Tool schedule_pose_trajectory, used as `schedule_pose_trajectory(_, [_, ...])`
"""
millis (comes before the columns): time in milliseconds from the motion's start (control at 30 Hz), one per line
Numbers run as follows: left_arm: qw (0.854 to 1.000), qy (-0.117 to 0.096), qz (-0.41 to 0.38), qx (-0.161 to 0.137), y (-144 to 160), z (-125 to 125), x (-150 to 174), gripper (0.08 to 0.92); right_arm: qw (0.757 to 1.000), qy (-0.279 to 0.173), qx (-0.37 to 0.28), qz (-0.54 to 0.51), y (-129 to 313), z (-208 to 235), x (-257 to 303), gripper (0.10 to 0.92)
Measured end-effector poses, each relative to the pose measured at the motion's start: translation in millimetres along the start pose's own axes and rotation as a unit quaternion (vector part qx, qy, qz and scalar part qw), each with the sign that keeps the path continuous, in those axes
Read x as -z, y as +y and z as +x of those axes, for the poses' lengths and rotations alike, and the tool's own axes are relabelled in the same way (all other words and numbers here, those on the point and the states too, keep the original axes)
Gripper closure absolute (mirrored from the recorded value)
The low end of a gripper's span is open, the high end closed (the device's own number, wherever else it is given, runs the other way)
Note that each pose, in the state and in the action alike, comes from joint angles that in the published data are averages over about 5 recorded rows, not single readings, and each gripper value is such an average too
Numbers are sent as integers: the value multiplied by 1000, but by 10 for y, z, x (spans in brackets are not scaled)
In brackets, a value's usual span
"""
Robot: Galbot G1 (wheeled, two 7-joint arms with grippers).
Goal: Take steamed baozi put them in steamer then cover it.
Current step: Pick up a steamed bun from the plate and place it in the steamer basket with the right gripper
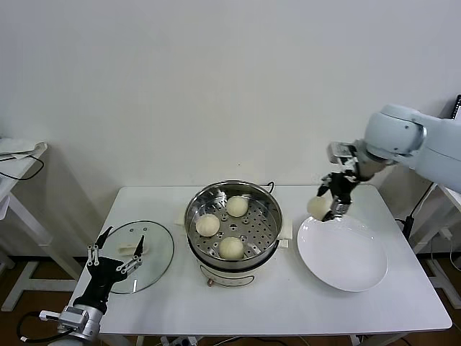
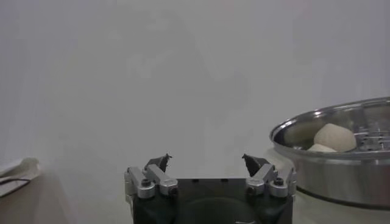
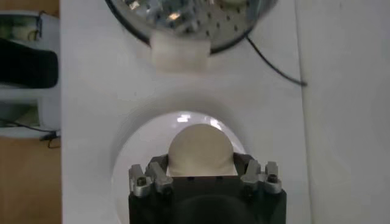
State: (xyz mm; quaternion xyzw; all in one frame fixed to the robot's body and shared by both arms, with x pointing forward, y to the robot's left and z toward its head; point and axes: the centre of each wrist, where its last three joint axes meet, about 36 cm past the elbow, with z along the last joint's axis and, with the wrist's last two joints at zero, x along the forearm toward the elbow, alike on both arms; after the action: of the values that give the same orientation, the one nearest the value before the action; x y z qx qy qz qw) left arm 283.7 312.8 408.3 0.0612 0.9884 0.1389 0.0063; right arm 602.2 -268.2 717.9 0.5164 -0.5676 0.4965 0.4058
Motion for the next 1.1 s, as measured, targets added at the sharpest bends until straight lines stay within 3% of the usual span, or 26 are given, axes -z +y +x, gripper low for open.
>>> schedule_pose_trajectory(567, [1000,3,-1,7,87,4,-21,177,996,16,36,76,-250,-447,1267,318])
schedule_pose_trajectory(1100, [1000,4,1,11,116,10,-38,177,993,37,52,94,-318,-1046,1497,318])
